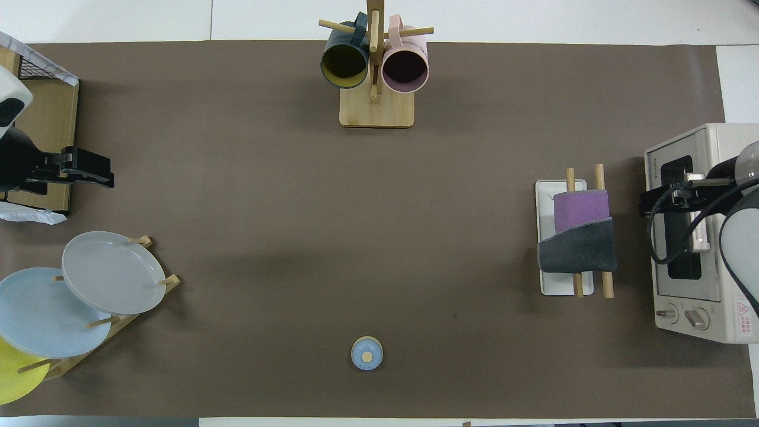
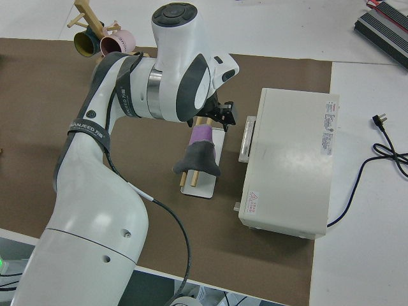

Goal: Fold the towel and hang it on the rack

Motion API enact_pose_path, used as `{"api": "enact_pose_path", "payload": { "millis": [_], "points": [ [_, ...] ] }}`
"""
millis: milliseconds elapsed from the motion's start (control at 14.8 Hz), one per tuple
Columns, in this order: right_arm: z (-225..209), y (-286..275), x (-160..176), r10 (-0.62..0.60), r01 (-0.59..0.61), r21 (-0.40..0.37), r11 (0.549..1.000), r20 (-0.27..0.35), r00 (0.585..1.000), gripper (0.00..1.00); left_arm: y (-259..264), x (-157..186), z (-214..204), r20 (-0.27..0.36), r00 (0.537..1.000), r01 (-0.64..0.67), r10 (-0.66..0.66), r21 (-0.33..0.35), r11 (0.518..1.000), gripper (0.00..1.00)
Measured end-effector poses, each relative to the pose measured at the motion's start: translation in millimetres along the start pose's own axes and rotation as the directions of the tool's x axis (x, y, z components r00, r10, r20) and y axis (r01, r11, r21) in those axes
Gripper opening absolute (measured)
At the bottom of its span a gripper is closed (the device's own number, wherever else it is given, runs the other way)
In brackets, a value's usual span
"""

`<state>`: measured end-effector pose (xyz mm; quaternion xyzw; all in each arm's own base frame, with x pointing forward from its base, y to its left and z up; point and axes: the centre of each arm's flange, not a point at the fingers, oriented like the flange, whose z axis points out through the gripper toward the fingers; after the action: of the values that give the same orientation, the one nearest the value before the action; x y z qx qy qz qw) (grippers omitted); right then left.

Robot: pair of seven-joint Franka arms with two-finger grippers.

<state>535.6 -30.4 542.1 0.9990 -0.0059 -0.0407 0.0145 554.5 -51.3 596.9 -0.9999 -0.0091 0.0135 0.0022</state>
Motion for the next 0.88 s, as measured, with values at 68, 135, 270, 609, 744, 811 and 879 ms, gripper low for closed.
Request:
{"api": "enact_pose_path", "payload": {
  "millis": [68, 135, 270, 609, 744, 811, 879],
  "points": [
    [-9, -4, 1, -0.008, 0.008, -0.004, 1.0, 0.011, 1.0, 1.0, 0, 0, 0, 0.0, 1.0, 0.0, 0.0, 0.0, 1.0, 1.0],
    [-17, -8, 1, -0.016, 0.017, -0.005, 1.0, 0.028, 0.999, 1.0, 0, 0, 0, 0.0, 1.0, 0.0, 0.0, 0.0, 1.0, 1.0],
    [-29, -20, -1, -0.037, 0.038, -0.006, 0.999, 0.059, 0.998, 1.0, 0, 0, 0, 0.0, 1.0, -0.001, 0.001, 0.0, 1.0, 1.0],
    [-46, -26, 3, -0.049, 0.049, -0.003, 0.999, 0.059, 0.997, 1.0, 2, 0, 0, 0.0, 1.0, -0.004, 0.004, 0.0, 1.0, 1.0],
    [-53, -27, 5, -0.05, 0.05, -0.002, 0.999, 0.034, 0.998, 1.0, 4, 0, 0, 0.0, 1.0, -0.007, 0.007, 0.0, 1.0, 1.0],
    [-57, -29, 6, -0.054, 0.054, -0.003, 0.999, 0.022, 0.998, 1.0, 4, 0, 0, 0.0, 1.0, -0.008, 0.008, 0.0, 1.0, 1.0],
    [-62, -34, 7, -0.062, 0.062, -0.004, 0.998, 0.012, 0.998, 1.0, 4, 0, 0, 0.0, 1.0, -0.008, 0.008, 0.0, 1.0, 1.0]
  ]
}}
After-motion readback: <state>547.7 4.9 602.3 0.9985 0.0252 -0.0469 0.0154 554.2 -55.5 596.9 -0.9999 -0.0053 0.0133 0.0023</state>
